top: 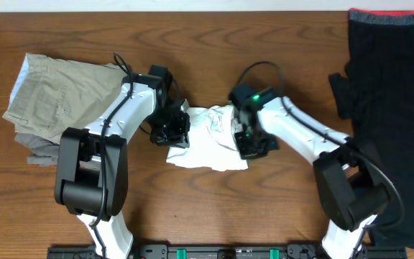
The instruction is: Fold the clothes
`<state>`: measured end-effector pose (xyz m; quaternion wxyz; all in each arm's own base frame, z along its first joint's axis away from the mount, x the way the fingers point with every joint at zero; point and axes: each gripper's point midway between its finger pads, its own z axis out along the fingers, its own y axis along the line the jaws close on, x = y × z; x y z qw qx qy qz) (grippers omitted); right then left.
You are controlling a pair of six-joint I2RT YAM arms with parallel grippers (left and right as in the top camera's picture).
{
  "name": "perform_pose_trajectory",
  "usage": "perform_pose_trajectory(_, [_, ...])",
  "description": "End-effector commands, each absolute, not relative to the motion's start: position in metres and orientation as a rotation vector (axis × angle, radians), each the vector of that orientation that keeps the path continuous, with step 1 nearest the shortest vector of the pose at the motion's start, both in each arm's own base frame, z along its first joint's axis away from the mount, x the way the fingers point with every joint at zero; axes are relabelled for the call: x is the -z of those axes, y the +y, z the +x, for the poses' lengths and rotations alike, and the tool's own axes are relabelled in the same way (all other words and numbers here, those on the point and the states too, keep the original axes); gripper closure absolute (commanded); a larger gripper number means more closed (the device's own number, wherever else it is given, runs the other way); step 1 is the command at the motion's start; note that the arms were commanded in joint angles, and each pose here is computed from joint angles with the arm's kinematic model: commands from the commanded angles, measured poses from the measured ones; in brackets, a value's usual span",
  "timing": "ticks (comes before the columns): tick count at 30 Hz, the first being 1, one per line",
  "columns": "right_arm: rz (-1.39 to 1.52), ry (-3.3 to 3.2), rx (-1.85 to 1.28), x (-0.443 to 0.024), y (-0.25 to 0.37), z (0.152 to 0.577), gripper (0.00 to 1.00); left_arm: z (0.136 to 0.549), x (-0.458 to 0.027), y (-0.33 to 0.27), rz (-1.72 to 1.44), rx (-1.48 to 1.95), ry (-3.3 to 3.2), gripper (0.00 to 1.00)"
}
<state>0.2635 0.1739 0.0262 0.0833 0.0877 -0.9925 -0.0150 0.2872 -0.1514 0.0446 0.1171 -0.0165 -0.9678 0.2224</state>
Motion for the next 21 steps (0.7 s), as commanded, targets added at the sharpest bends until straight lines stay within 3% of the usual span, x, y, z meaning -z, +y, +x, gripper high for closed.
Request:
perform_pose_trajectory(1, [0.291,-3.017,0.041,-0.038,0.159,0.278,0.98,0.285,-0.041,-0.151,-0.062,-0.644,-2.821,0.89])
perform_pose_trajectory(6, [0.735,-2.986,0.75,-0.09,0.229,0.283,0.95,0.285,-0.041,-0.151,-0.063,-0.644,-2.821,0.89])
perform_pose_trajectory(9, [0.782,-3.045,0.936,-0.117,0.248,0.297,0.95,0.284,-0.041,-0.151,-0.06,-0.642,-2.817,0.89])
perform_pose_trajectory(13, [0.692,-3.078,0.977,-0.117,0.257,0.307,0.96,0.275,-0.043,-0.148,-0.045,-0.622,-2.78,0.94])
perform_pose_trajectory(21, [0.613,-2.882,0.791,-0.058,0.261,0.269,0.94,0.265,-0.045,-0.146,-0.03,-0.599,-2.74,0.93])
